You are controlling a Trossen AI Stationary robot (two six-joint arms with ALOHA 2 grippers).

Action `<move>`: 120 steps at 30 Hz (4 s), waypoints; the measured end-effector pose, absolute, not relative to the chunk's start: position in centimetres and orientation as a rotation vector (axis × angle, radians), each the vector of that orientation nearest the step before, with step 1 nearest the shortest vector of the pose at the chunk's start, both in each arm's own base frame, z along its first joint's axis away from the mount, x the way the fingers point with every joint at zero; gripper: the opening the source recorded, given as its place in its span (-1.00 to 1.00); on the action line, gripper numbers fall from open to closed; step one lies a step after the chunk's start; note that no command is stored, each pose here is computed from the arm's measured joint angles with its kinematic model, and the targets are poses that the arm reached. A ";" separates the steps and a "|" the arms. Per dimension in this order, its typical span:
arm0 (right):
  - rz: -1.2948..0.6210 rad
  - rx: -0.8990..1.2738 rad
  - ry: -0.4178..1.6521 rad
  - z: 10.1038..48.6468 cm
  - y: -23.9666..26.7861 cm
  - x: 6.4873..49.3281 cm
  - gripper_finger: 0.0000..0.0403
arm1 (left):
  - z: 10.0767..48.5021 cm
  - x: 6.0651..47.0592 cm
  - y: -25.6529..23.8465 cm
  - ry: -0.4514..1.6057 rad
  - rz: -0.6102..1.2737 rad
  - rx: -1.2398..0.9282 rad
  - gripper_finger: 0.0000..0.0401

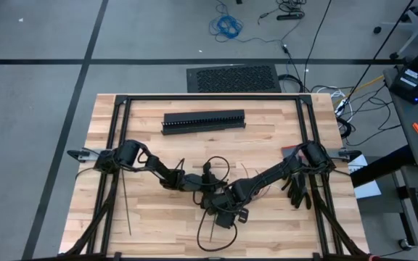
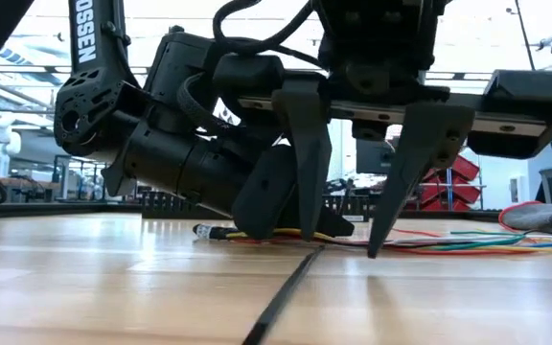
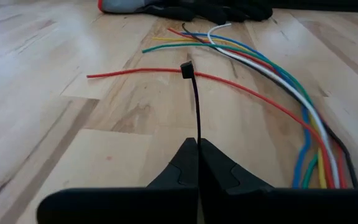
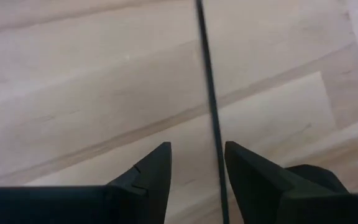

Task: Ziptie cables
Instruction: Wrap the cable wires with the black zip tie

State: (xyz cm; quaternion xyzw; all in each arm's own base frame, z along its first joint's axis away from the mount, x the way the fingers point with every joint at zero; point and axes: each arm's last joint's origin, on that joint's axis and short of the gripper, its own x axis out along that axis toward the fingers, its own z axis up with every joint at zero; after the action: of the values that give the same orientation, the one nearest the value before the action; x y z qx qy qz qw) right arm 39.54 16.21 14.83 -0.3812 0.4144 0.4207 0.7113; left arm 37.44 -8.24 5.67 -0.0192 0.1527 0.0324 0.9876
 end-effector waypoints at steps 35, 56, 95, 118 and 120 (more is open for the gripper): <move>0.766 -0.691 0.974 13.2 17.2 39.3 -0.52 | 5.5 37.2 -8.6 0.331 0.157 -0.016 -1.00; 0.816 -0.618 1.110 13.9 16.6 38.1 -1.00 | 5.4 37.3 -8.3 0.342 0.186 -0.024 -1.00; -0.296 -0.237 0.630 12.4 26.1 25.5 -0.75 | 5.4 36.2 -11.6 0.312 0.227 -0.026 -1.00; -0.130 -0.053 0.672 11.0 27.6 25.0 -0.41 | 7.0 38.5 -14.7 0.319 0.326 -0.245 -1.00; -0.114 -0.063 0.691 10.9 27.7 24.6 -0.41 | 7.0 38.7 -15.2 0.309 0.320 -0.247 -1.00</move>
State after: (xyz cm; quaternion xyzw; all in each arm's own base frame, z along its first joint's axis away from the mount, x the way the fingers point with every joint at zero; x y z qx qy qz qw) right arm 24.64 27.74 10.91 -0.0309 0.3382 -0.0560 0.9389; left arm 38.72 -15.19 7.04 -0.1219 0.1529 0.1585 0.9678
